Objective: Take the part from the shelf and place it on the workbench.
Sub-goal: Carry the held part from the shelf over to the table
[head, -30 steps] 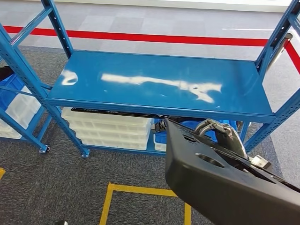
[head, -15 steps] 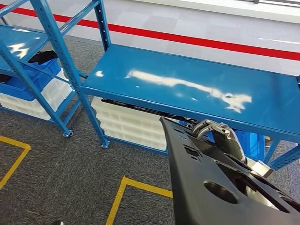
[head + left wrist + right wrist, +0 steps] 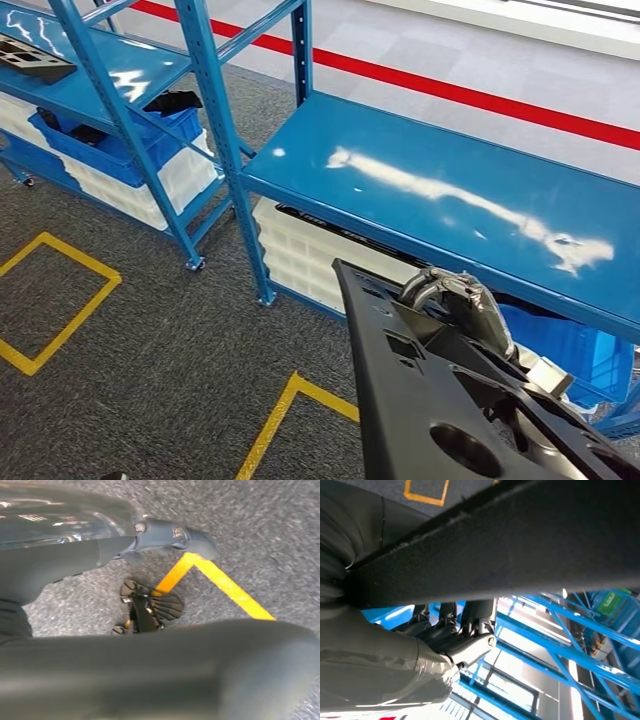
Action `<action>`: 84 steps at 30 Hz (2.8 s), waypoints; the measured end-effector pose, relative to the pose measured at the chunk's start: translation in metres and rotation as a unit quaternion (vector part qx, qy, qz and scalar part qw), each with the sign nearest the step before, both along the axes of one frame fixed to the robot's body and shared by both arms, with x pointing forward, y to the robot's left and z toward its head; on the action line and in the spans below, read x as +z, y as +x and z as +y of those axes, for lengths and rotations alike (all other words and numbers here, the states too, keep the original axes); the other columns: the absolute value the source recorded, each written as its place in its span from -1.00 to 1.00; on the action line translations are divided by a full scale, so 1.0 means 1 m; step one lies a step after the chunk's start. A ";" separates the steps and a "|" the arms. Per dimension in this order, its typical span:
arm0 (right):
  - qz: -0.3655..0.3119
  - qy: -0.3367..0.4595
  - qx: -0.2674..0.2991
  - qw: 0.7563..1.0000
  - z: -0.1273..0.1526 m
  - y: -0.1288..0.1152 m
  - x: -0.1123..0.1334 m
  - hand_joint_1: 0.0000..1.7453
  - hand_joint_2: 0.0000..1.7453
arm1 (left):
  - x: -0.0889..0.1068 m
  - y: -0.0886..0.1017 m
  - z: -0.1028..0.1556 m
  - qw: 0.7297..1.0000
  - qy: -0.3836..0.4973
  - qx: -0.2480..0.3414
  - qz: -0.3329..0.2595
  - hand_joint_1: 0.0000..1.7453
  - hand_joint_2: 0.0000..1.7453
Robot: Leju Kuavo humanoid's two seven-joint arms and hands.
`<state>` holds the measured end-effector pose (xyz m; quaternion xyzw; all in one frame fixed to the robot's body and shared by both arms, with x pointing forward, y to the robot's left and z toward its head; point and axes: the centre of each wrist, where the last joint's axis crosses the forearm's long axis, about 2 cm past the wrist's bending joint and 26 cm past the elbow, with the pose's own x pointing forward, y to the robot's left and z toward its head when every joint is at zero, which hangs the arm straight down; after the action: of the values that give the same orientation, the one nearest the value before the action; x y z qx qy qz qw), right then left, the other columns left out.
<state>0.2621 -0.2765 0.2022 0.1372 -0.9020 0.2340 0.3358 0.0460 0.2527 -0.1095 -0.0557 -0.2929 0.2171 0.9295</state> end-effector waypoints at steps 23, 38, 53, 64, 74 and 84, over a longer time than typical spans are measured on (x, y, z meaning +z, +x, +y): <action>0.015 -0.002 0.038 0.999 0.019 -0.029 -0.031 1.00 1.00 | -0.002 -0.002 0.022 0.991 0.031 -0.003 0.127 -1.00 1.00; 0.033 0.006 0.051 0.998 0.024 -0.039 -0.038 1.00 1.00 | -0.001 -0.003 0.015 0.989 0.025 -0.005 0.147 -1.00 1.00; 0.031 0.003 0.004 1.000 0.004 -0.072 -0.033 1.00 1.00 | -0.003 -0.014 0.020 0.973 0.035 -0.008 0.228 -1.00 1.00; 0.024 -0.002 -0.001 1.000 -0.001 -0.082 -0.028 1.00 1.00 | -0.003 -0.017 0.023 0.976 0.030 0.010 0.213 -1.00 1.00; 0.007 0.017 0.017 1.000 0.000 -0.062 -0.022 1.00 1.00 | -0.003 -0.016 0.029 0.979 0.035 0.033 0.200 -1.00 1.00; 0.000 0.018 0.023 1.000 0.004 -0.054 -0.027 1.00 1.00 | -0.003 -0.015 0.044 0.980 0.050 0.045 0.186 -1.00 1.00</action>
<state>0.2077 -0.2723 0.1756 0.1643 -0.9029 0.2253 0.3272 0.0308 0.2968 -0.1125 0.0455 -0.1280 0.2505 0.9585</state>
